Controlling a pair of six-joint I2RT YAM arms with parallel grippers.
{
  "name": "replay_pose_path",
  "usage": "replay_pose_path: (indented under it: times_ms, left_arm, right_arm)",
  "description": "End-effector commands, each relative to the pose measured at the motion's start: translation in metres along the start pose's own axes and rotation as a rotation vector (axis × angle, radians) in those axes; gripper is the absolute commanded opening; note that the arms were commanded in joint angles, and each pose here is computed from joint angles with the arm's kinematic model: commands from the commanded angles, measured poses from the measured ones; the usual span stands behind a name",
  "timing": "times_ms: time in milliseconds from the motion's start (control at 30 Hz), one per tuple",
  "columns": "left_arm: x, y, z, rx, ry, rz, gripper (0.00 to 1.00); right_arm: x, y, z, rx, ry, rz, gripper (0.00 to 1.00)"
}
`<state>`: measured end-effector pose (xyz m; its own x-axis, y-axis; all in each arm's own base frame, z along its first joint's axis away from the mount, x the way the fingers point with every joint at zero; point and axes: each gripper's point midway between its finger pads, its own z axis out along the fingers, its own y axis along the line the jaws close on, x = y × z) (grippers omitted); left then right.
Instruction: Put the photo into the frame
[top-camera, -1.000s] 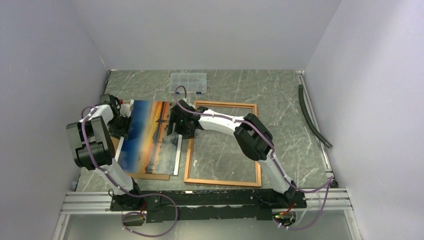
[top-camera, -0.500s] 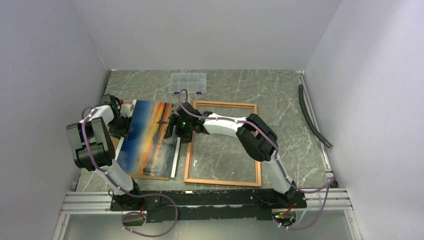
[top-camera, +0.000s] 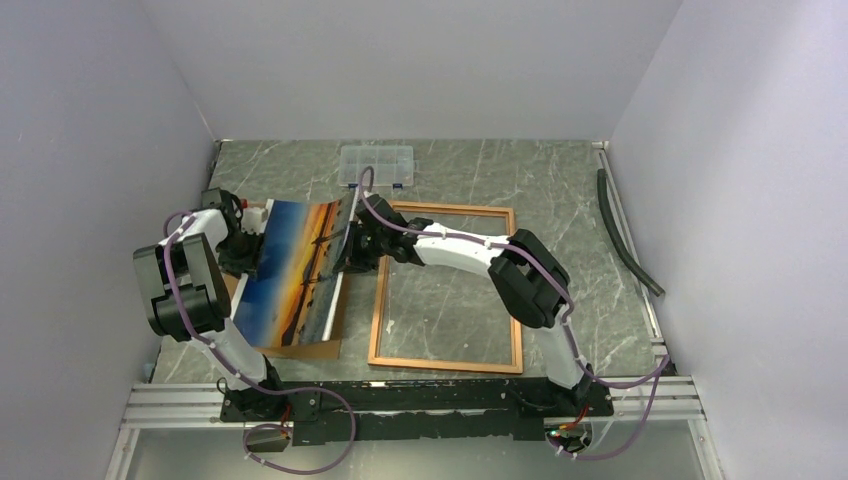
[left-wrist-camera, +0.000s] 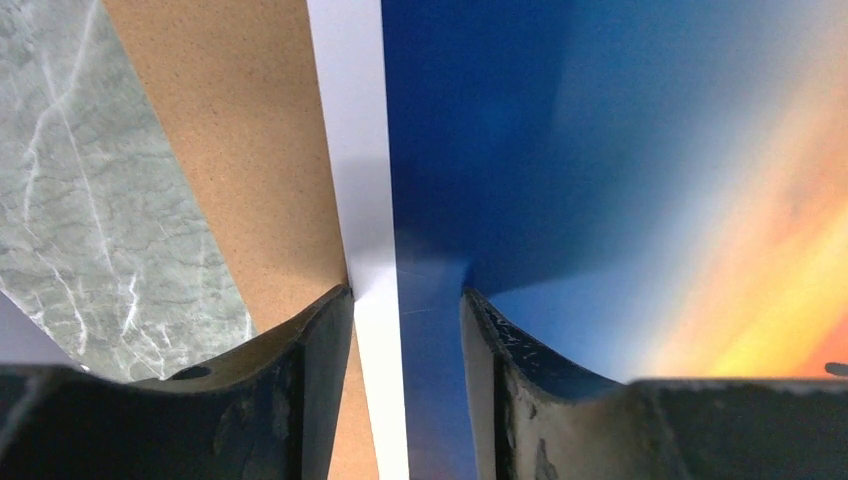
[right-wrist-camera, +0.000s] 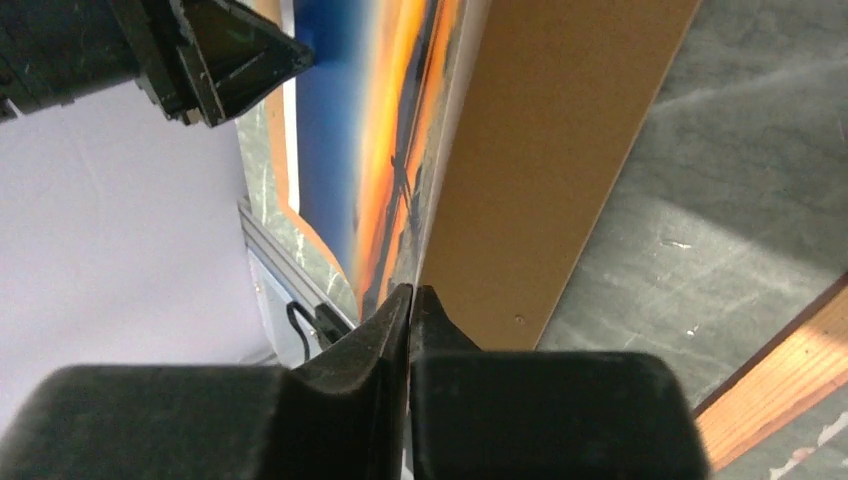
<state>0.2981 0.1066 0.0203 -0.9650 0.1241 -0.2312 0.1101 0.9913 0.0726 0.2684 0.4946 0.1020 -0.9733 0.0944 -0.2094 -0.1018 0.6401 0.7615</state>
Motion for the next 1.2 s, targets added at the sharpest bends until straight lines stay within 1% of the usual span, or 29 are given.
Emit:
replay_pose_path:
  times_ms: [0,100,200,233,267,300,433,467,500,533,733,833,900,967,1067,1167]
  left_arm:
    - [-0.007,-0.006,-0.012,0.036,-0.008,-0.001,0.52]
    - [-0.013,-0.006,-0.023,0.042,-0.021,-0.007,0.60]
    - [-0.020,-0.002,-0.037,0.024,-0.043,-0.014,0.76]
    - [-0.024,0.001,-0.043,0.014,-0.054,-0.018,0.80]
    - [-0.029,0.003,-0.049,0.007,-0.065,-0.024,0.88]
    - [-0.033,0.005,-0.055,0.002,-0.076,-0.030,0.93]
    - [-0.048,0.010,-0.076,-0.006,-0.117,-0.040,0.94]
    - [-0.051,0.010,-0.079,-0.008,-0.126,-0.042,0.94]
    - [-0.052,0.011,-0.080,-0.009,-0.129,-0.043,0.94]
    - [-0.053,0.011,-0.081,-0.010,-0.134,-0.045,0.94]
    - [-0.052,0.011,-0.074,-0.012,-0.124,-0.059,0.94]
    - [-0.050,0.008,-0.072,-0.004,-0.134,-0.065,0.94]
    - [-0.049,0.007,-0.071,-0.001,-0.136,-0.066,0.94]
    - [-0.049,0.007,-0.071,0.000,-0.135,-0.066,0.94]
    - [-0.048,0.006,-0.072,-0.002,-0.137,-0.068,0.94]
    - [-0.046,0.007,-0.072,-0.011,-0.145,-0.063,0.94]
  right_arm:
    - [-0.021,0.023,-0.019,0.006,-0.087,-0.064,0.00]
    - [-0.023,0.018,-0.024,0.039,-0.103,-0.085,0.00]
    - [-0.029,0.022,-0.037,0.056,-0.134,-0.121,0.00]
    - [-0.033,0.025,-0.045,0.067,-0.152,-0.144,0.00]
    - [-0.038,0.031,-0.055,0.072,-0.174,-0.173,0.00]
    - [-0.043,0.035,-0.068,0.088,-0.203,-0.206,0.00]
    - [-0.063,0.051,-0.142,0.171,-0.332,-0.319,0.00]
    - [-0.064,0.058,-0.170,0.179,-0.372,-0.346,0.00]
    - [-0.064,0.052,-0.185,0.216,-0.388,-0.363,0.00]
    - [-0.062,0.054,-0.213,0.233,-0.419,-0.379,0.00]
    - [-0.045,-0.012,-0.330,0.609,-0.484,-0.372,0.00]
    - [-0.037,-0.032,-0.373,0.724,-0.525,-0.344,0.00]
    - [-0.035,-0.034,-0.386,0.761,-0.521,-0.346,0.00]
    - [-0.032,-0.038,-0.386,0.825,-0.471,-0.371,0.00]
    - [-0.029,-0.040,-0.355,0.885,-0.353,-0.455,0.00]
    - [-0.022,-0.030,-0.325,0.894,-0.301,-0.524,0.00]
